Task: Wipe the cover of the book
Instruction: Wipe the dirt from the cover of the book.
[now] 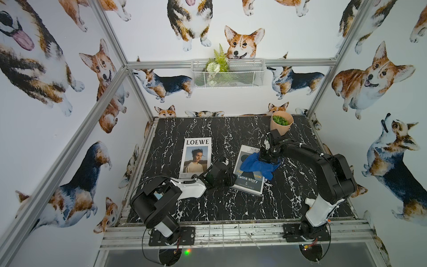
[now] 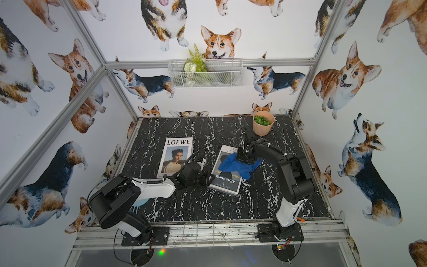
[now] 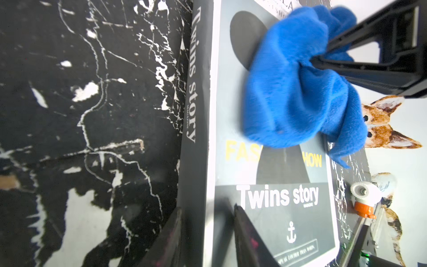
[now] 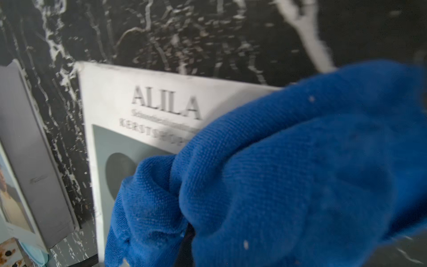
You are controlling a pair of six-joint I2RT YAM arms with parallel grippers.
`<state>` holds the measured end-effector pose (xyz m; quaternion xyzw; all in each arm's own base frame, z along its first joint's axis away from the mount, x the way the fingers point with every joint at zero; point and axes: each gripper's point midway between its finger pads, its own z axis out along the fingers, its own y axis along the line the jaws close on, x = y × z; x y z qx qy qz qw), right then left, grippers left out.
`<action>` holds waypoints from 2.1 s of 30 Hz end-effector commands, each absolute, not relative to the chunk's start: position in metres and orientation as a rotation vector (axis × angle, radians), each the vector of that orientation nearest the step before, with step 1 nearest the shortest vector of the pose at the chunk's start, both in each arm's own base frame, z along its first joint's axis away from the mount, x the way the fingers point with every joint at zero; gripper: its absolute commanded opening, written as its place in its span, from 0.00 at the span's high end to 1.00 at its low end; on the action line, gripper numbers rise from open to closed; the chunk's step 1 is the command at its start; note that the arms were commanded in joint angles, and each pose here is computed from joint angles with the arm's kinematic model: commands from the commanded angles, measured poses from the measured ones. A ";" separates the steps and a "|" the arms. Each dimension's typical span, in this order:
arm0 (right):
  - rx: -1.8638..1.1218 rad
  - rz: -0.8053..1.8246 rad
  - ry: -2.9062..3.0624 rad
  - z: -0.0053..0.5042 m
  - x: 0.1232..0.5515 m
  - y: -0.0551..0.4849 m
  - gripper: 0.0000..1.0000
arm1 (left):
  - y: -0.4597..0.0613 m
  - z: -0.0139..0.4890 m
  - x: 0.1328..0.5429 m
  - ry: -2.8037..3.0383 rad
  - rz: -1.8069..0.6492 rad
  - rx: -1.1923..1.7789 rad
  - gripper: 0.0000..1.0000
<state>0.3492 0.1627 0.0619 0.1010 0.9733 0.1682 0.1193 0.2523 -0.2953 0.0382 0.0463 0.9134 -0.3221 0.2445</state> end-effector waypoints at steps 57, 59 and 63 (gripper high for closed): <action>0.082 0.104 2.969 0.034 0.317 0.154 1.00 | -0.263 -0.003 0.224 2.703 -0.670 0.110 0.61; 0.134 0.101 2.971 0.033 0.311 0.136 1.00 | -0.264 -0.003 0.225 2.702 -0.671 0.113 0.61; 0.167 0.136 2.958 0.037 0.303 0.131 1.00 | -0.265 -0.004 0.225 2.705 -0.675 0.113 0.61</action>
